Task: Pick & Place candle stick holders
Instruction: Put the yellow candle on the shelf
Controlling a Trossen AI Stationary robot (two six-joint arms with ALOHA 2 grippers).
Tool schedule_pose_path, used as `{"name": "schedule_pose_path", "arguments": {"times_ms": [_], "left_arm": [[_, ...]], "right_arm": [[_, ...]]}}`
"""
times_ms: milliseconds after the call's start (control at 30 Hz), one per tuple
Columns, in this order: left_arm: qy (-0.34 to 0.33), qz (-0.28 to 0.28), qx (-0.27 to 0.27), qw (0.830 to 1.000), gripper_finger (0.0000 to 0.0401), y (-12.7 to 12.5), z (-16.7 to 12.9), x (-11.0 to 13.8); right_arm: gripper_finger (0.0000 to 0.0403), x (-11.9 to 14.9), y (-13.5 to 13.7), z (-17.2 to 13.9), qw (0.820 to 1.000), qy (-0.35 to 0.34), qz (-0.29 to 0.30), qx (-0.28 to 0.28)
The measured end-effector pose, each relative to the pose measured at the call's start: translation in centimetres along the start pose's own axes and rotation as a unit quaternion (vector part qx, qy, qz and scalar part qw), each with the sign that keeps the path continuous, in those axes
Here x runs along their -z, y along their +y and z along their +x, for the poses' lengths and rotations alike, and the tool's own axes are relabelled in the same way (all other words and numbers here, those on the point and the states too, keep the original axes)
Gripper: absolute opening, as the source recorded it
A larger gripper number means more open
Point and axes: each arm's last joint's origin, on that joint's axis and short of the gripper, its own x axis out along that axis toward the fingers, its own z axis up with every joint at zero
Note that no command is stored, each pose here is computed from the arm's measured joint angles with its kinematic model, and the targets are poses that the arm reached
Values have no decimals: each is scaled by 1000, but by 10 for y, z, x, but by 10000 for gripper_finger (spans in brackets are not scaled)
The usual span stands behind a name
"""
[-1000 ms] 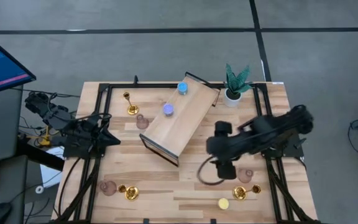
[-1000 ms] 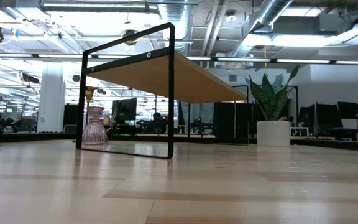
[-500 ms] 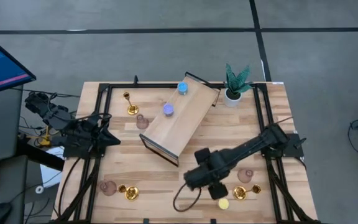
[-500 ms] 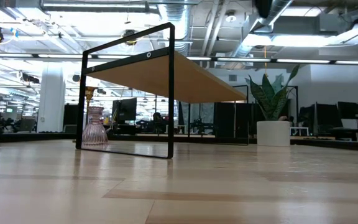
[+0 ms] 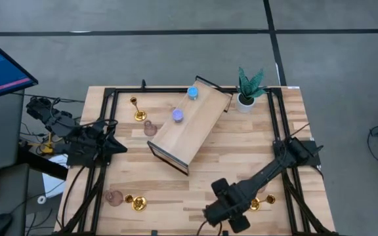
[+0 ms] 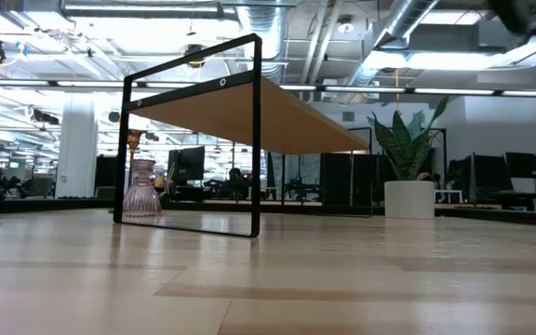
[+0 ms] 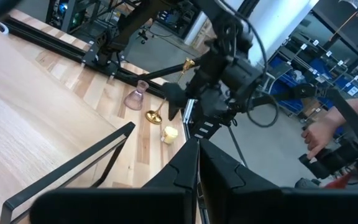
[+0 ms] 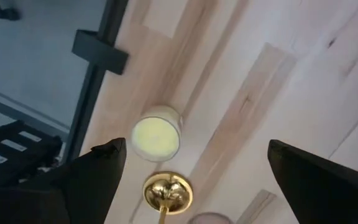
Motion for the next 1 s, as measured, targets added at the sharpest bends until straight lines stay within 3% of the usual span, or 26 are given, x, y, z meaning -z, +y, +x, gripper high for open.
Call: {"name": "schedule_pose_path", "arguments": {"times_ms": [400, 1000], "left_arm": [[0, 0, 0, 1000, 13, 0, 0, 0], [-3, 0, -6, 1000, 13, 0, 0, 0]], "right_arm": [[381, 11, 9, 49, 999, 29, 8, -9], [381, 19, 21, 82, 999, 18, 18, -24]]}}
